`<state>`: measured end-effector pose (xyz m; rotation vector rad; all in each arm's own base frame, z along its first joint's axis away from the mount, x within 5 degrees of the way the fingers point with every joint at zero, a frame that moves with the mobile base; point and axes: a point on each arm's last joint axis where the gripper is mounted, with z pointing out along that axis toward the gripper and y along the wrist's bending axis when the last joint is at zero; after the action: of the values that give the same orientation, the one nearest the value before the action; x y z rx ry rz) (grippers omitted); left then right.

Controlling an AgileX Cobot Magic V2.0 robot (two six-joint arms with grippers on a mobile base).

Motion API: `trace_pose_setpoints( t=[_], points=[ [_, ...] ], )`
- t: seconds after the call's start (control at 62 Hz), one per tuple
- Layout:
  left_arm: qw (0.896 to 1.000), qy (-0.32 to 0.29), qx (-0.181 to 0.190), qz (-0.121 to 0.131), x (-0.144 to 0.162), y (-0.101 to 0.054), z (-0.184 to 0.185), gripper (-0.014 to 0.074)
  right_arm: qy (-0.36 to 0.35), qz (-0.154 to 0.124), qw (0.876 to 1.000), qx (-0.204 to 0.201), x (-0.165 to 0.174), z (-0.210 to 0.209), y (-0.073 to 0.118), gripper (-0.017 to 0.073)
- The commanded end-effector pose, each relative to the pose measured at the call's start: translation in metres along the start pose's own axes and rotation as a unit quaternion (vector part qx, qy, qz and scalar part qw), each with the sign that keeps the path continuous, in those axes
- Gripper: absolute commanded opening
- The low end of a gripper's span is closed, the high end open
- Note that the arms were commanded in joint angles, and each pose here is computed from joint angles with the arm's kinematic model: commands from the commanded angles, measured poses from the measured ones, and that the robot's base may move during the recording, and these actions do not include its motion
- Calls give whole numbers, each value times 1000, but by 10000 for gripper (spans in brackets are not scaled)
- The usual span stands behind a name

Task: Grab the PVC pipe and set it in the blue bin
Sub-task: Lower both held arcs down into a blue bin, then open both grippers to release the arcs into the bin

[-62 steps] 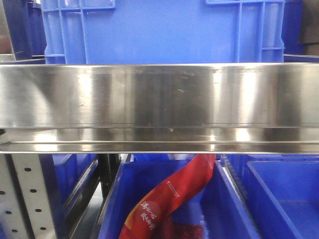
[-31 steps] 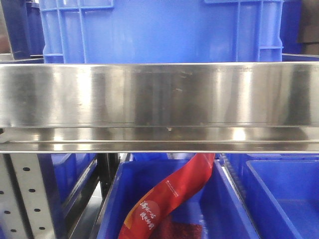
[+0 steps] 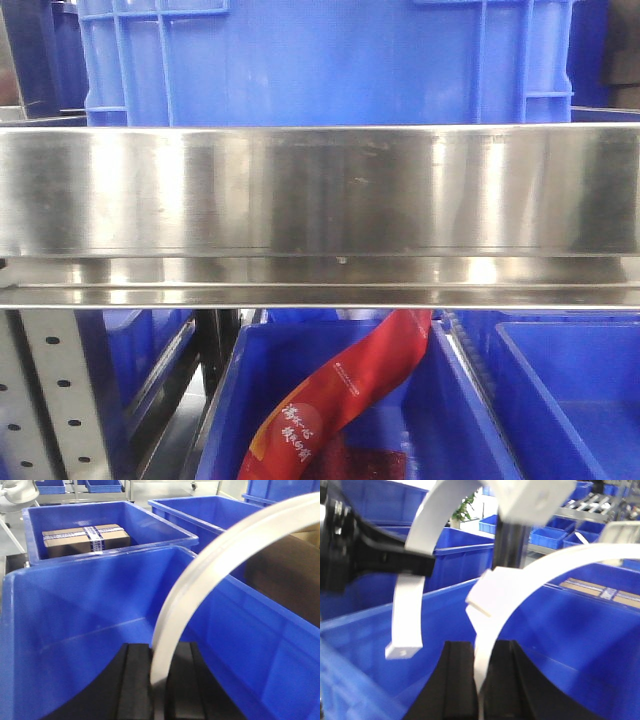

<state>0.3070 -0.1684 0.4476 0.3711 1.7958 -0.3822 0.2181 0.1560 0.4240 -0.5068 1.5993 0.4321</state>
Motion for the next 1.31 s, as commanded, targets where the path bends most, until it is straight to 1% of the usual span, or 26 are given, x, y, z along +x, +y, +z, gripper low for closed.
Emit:
trace_pose_setpoints(
  t=[0.0, 0.081, 0.177, 0.322, 0.371, 0.468, 0.548, 0.596, 0.629, 0.661, 0.693, 0.709, 0.742, 0.774, 0.79, 0.854, 0.903, 0.951, 1.016, 1.112, 1.29],
  points=[
    [999, -34, 6, -2, -8, -1, 2, -111, 24, 13, 1000, 15, -6, 6, -5, -169],
    [999, -32, 6, -2, -5, -1, 7, -111, 60, 22, 998, 25, -6, 17, -6, -169],
    [1000, -29, 2, -3, -4, 2, 9, -111, 77, 30, 996, 29, -9, 29, -6, -169],
    [999, -37, 2, -3, -5, 2, 10, -111, 82, 29, 996, 30, -10, 43, -6, -169],
    [999, -39, 2, -3, -6, 2, 10, -111, 101, 29, 994, 33, -4, 47, -7, -169],
    [999, -39, 2, -3, -6, 2, 10, -111, 109, 29, 993, 34, -1, 49, -7, -167],
    [999, -36, 2, -3, -5, 2, 10, -111, 110, 29, 993, 35, -1, 49, -7, -124],
    [999, -35, 2, -3, -5, 2, 10, -110, 111, 29, 993, 35, -1, 49, -7, -58],
    [999, -34, 1, -3, -5, 2, 10, -104, 114, 29, 992, 35, -1, 49, -7, 6],
    [999, -33, 1, -3, -4, 2, 10, -86, 116, 30, 992, 36, 0, 49, -7, 67],
    [1000, -30, 1, -3, -3, 2, 10, -47, 117, 32, 992, 35, 0, 49, -7, 131],
    [1000, -29, 1, -3, -3, 2, 10, -27, 118, 32, 992, 36, 0, 49, -7, 178],
    [1000, -22, 0, -3, -2, 3, 10, 20, 121, 35, 991, 35, 1, 49, -7, 237],
    [1000, -17, -1, -4, -1, 3, 10, 90, 122, 39, 991, 34, 1, 49, -6, 302],
    [1000, -13, -1, -4, 0, 3, 10, 136, 122, 41, 991, 34, 1, 49, -6, 325],
    [1000, 0, -3, -4, 2, 3, 11, 259, 122, 51, 991, 31, 1, 49, -5, 398],
    [1000, 11, -5, -4, 5, 3, 12, 351, 123, 56, 990, 29, 1, 49, -5, 419],
    [1000, 22, -7, -4, 7, 4, 12, 419, 123, 63, 990, 27, 1, 49, -5, 419],
    [999, 35, -8, -5, 9, 4, 12, 476, 125, 68, 990, 26, 2, 49, -4, 412],
    [999, 44, -10, -5, 11, 4, 12, 487, 128, 75, 989, 25, 2, 48, -4, 412],
    [998, 56, -11, -6, 13, 5, 12, 472, 138, 74, 987, 27, 4, 48, -4, 412]
  ],
)
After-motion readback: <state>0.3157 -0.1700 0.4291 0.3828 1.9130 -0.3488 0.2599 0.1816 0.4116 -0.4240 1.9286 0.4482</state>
